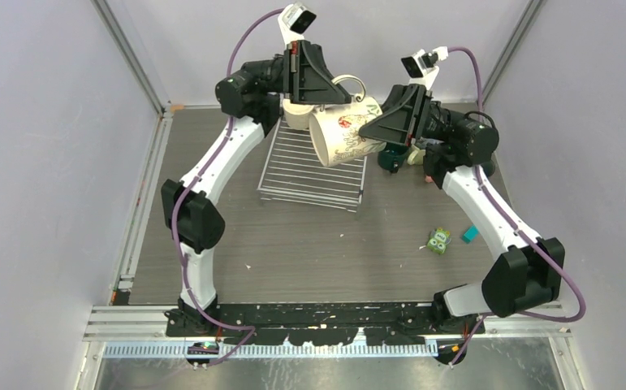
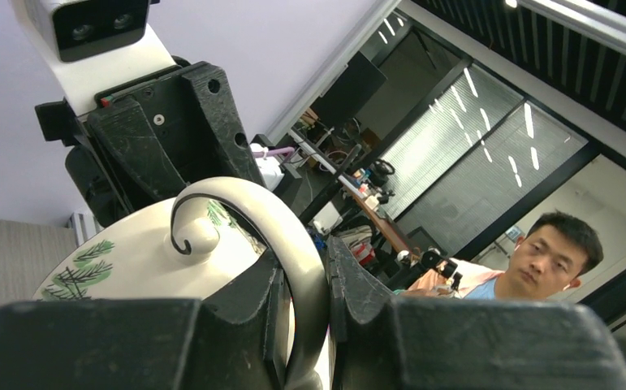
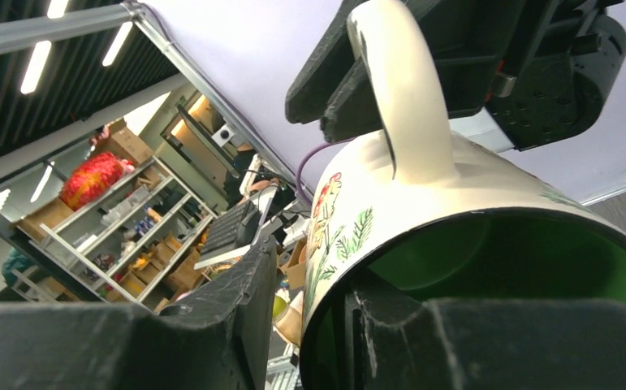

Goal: Unload the cups from the dish rack
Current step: Place the cup at the center of the board.

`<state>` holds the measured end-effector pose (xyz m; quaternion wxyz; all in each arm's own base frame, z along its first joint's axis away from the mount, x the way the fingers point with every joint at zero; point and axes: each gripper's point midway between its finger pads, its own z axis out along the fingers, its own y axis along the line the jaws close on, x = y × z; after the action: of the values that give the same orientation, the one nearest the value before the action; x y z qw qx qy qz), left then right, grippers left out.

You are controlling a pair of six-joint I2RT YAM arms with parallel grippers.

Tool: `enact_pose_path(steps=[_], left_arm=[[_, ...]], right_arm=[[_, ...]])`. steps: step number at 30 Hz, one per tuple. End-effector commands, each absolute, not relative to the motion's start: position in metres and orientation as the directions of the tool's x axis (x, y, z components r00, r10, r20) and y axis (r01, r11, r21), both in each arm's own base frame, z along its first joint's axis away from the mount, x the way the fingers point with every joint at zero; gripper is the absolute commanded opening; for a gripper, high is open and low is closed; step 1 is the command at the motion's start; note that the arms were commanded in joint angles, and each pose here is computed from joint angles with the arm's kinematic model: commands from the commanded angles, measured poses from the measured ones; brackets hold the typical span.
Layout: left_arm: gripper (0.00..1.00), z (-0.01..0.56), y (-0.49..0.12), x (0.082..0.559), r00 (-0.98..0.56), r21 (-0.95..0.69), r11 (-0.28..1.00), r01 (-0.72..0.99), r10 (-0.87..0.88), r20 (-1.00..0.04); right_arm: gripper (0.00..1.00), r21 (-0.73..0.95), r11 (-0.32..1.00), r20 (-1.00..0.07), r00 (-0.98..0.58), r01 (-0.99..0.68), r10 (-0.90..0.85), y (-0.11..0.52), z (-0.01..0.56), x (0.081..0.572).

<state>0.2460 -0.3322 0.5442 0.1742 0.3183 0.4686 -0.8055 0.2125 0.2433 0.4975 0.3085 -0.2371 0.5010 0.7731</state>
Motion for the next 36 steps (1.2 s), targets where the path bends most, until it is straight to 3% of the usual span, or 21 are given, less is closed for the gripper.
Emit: enact_pose_path(steps=[1, 7, 14, 17, 20, 22, 36], left_arm=[[0.0, 0.568, -0.313, 0.235, -0.673, -0.527, -0.558, 0.641, -0.078, -0.736], [0.0, 0.566, -0.315, 0.229, -0.654, -0.514, -0.564, 0.647, -0.064, -0.753], [0.0, 0.562, -0.319, 0.234, -0.669, -0.534, -0.557, 0.636, -0.053, -0.741], [0.0, 0.557, -0.324, 0.235, -0.679, -0.552, -0.553, 0.624, -0.036, -0.733], [0.0, 0.555, -0.328, 0.233, -0.682, -0.556, -0.557, 0.617, -0.025, -0.731], [0.0, 0.554, -0.33, 0.232, -0.682, -0.558, -0.559, 0.613, -0.018, -0.731], [0.0, 0.549, -0.339, 0.223, -0.661, -0.542, -0.58, 0.609, 0.007, -0.751]], right_arm=[[0.35, 0.477, -0.316, -0.798, -0.555, -0.82, 0.236, 0.233, 0.522, 0.166], [0.35, 0.491, -0.309, -0.802, -0.561, -0.814, 0.206, 0.234, 0.519, 0.164], [0.29, 0.504, -0.256, -0.819, -0.55, -0.825, 0.164, 0.235, 0.508, 0.163], [0.29, 0.509, -0.181, -0.832, -0.535, -0.841, 0.146, 0.236, 0.498, 0.167], [0.29, 0.527, -0.014, -0.845, -0.525, -0.85, 0.1, 0.235, 0.473, 0.178], [0.28, 0.459, 0.057, -0.888, -0.456, -0.887, 0.048, 0.232, 0.461, 0.175], [0.26, 0.459, -0.003, -0.886, -0.457, -0.889, 0.08, 0.229, 0.475, 0.149]])
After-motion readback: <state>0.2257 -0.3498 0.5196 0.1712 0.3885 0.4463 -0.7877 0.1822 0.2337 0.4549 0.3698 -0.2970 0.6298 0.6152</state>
